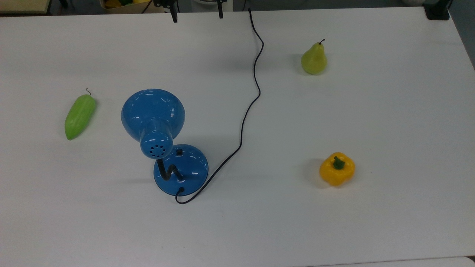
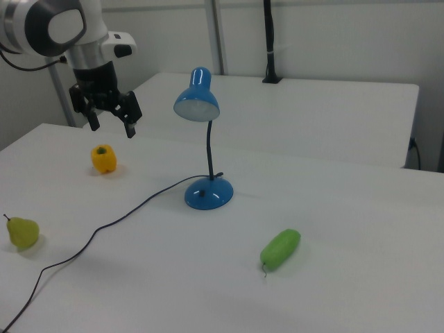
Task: Turn on desk lamp
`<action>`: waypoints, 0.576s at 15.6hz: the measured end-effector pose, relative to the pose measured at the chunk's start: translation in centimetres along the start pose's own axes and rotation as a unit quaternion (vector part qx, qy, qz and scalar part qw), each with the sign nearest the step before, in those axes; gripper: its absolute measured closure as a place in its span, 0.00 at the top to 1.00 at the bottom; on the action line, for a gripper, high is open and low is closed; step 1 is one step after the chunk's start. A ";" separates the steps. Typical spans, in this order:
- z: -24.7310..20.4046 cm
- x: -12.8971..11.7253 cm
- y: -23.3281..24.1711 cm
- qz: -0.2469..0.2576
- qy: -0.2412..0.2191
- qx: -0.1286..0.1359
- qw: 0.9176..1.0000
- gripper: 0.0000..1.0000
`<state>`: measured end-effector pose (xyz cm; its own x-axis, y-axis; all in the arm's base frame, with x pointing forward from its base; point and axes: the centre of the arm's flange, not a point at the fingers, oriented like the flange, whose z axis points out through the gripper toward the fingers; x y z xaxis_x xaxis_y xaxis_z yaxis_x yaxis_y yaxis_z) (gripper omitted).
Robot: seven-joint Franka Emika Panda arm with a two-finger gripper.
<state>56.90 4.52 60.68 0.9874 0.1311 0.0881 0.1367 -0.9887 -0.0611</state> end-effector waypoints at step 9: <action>0.4 0.1 -0.2 -0.003 -0.003 0.000 1.000 1.00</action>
<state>56.97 4.71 60.33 0.9870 0.1381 0.0816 0.1433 -0.9878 -0.0610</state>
